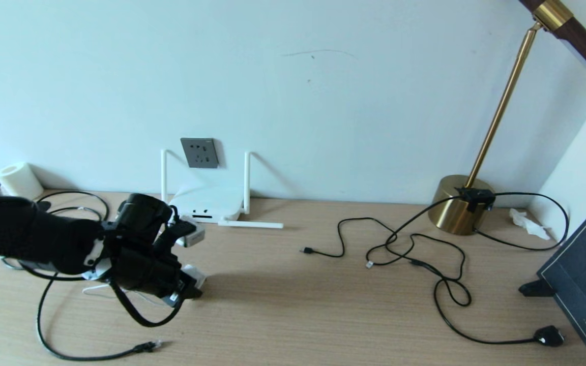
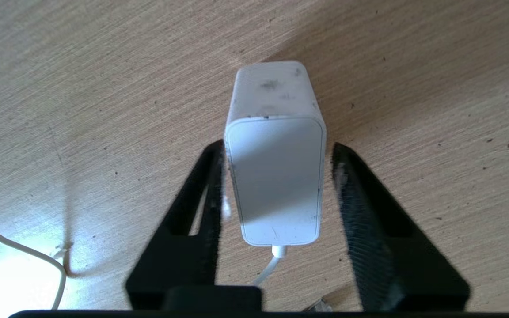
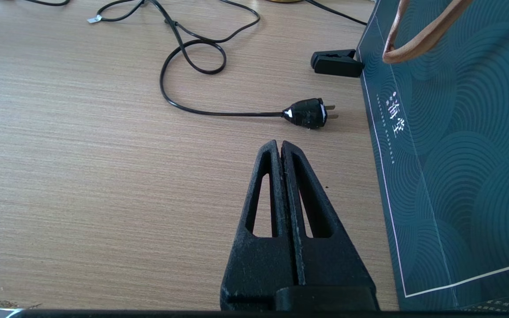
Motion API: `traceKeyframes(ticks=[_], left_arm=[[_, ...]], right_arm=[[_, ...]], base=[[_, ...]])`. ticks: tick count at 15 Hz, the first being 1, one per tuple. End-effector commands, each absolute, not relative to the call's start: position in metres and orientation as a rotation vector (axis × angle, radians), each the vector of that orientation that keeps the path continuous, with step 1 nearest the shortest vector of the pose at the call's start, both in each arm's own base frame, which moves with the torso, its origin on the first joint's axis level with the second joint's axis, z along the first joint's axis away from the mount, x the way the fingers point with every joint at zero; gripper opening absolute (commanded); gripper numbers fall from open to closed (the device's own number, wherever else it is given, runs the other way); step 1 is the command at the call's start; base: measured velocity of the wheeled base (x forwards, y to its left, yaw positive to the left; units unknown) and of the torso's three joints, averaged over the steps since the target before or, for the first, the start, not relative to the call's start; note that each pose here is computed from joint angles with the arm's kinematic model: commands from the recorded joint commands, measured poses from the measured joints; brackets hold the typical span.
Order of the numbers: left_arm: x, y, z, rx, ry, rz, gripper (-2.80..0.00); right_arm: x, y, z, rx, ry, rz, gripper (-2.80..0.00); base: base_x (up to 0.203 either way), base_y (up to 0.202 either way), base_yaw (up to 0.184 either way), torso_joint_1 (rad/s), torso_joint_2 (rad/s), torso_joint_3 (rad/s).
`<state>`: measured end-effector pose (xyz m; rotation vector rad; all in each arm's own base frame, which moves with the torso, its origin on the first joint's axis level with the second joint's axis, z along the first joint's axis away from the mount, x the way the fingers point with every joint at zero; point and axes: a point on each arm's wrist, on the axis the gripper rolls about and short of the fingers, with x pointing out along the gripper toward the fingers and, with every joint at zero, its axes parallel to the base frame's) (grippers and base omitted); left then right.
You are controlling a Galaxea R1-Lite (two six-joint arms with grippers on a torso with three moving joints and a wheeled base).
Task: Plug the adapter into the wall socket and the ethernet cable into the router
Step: Pick up plug, then align plug and socket
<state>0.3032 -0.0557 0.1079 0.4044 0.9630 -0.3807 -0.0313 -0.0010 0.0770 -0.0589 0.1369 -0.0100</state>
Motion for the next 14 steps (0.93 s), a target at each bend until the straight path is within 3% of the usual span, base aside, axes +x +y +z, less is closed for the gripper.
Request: traceKeyframes(ticks=[1,9,14], left_arm=[[0.302,-0.056,0.109,0.407,0.961,-0.381,-2.80],[0.284,-0.049,0.139,0.381,0.858,-0.369,-2.80],[0.266,0.032,0.150,0.195,0.642,-0.237,-2.80]], right_arm=[[-0.031,-0.001,0.077,-0.060,0.138,-0.010,-2.80],[-0.031,-0.001,0.077,-0.060,0.138,-0.010,-2.80],[-0.031,-0.001,0.077,-0.060,0.138,-0.010,-2.80]], base=[[0.000,0.000,0.000,0.000,0.00,0.000],[0.000,0.000,0.000,0.000,0.00,0.000],[0.000,0.000,0.000,0.000,0.00,0.000]])
